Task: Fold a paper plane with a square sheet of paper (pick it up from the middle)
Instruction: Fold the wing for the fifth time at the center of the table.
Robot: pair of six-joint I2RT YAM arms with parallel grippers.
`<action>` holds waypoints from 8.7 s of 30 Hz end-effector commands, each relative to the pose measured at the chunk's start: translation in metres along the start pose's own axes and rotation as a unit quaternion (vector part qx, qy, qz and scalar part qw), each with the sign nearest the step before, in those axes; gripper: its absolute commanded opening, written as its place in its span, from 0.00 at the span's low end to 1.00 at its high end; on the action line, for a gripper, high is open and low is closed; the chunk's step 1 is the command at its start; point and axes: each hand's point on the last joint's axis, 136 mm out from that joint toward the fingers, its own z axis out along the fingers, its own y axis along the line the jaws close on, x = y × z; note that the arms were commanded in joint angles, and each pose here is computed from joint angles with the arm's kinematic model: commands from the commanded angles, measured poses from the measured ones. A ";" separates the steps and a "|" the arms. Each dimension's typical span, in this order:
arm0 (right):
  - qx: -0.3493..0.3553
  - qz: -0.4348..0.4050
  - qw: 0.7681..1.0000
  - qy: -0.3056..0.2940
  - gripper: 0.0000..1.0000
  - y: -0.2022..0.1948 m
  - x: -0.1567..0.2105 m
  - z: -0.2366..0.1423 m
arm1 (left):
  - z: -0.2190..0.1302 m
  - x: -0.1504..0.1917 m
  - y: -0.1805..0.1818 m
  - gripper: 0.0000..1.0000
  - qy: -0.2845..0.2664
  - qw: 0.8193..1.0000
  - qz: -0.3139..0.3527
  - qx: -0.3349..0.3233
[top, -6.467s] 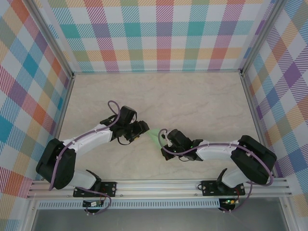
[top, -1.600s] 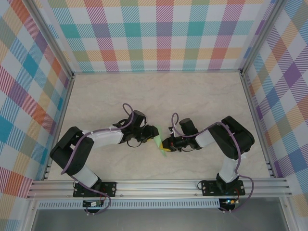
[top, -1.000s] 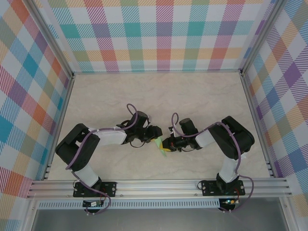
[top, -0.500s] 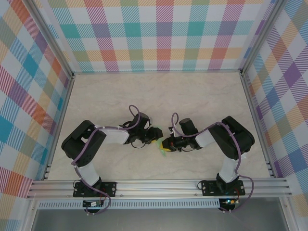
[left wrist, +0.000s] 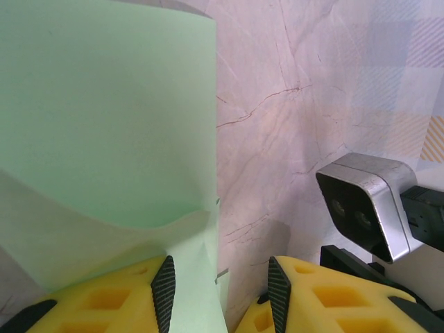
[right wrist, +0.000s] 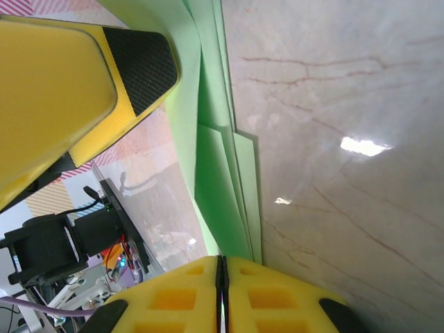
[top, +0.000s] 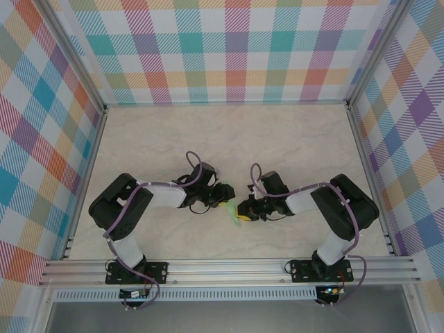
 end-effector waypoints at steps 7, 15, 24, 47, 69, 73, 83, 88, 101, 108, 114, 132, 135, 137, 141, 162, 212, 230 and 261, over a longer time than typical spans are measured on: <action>0.050 0.035 0.997 0.042 0.12 -0.030 0.025 0.003 | 0.007 0.010 0.015 0.42 0.017 1.000 0.002 -0.026; 0.070 0.011 0.996 0.049 0.13 -0.018 0.026 0.001 | 0.007 0.010 0.014 0.42 0.017 1.000 0.000 -0.026; 0.111 0.007 0.992 0.060 0.09 -0.025 0.031 0.006 | 0.008 0.011 0.015 0.42 0.019 0.999 -0.002 -0.028; 0.124 -0.024 0.991 0.038 0.22 -0.006 0.033 -0.003 | 0.007 0.011 0.014 0.42 0.021 0.999 -0.001 -0.030; 0.156 -0.012 0.987 0.027 0.16 -0.015 0.024 0.006 | 0.006 0.012 0.013 0.42 0.021 0.999 0.000 -0.030; 0.182 -0.003 0.982 0.039 0.11 -0.031 0.034 0.007 | 0.006 0.012 0.014 0.42 0.022 0.999 0.000 -0.031; 0.209 0.006 0.977 0.048 0.13 -0.045 0.050 0.003 | 0.007 0.012 0.015 0.41 0.022 0.999 -0.001 -0.034; 0.192 -0.002 0.980 0.050 0.14 -0.037 0.053 0.001 | 0.007 0.012 0.017 0.41 0.023 0.999 -0.002 -0.037; 0.200 -0.006 0.978 0.066 0.17 -0.041 0.064 -0.005 | 0.008 0.012 0.018 0.41 0.023 0.999 -0.004 -0.040; 0.192 -0.012 0.979 0.074 0.11 -0.038 0.067 -0.005 | 0.009 0.013 0.022 0.40 0.022 0.999 -0.007 -0.046; 0.220 -0.010 0.971 0.094 0.11 -0.049 0.074 -0.005 | 0.009 0.012 0.022 0.40 0.021 0.999 -0.009 -0.047; 0.064 -0.064 0.992 -0.090 0.11 0.057 0.014 -0.020 | 0.009 0.015 0.026 0.40 0.026 0.998 -0.011 -0.052; 0.029 -0.050 0.994 -0.090 0.09 0.069 0.004 -0.008 | 0.009 0.016 0.027 0.40 0.028 0.998 -0.011 -0.053; 0.015 -0.042 0.996 -0.084 0.09 0.071 0.000 0.001 | 0.010 0.016 0.027 0.40 0.028 0.998 -0.012 -0.053; 0.016 -0.026 0.996 -0.078 0.08 0.060 -0.005 0.013 | 0.009 0.016 0.027 0.40 0.029 0.998 -0.011 -0.052; 0.055 0.019 0.998 -0.019 0.09 -0.019 0.041 0.021 | 0.010 0.015 0.027 0.40 0.026 0.998 -0.014 -0.053; 0.057 0.006 0.995 -0.084 0.11 0.009 -0.003 0.027 | 0.010 0.016 0.028 0.40 0.028 0.998 -0.020 -0.053; 0.142 -0.056 0.987 0.046 0.06 -0.038 0.047 0.012 | -0.066 -0.003 -0.053 0.52 -0.039 0.996 0.082 0.007; 0.140 -0.050 0.986 0.070 0.08 -0.039 0.044 0.009 | -0.012 0.007 0.005 0.48 -0.037 0.993 0.103 -0.035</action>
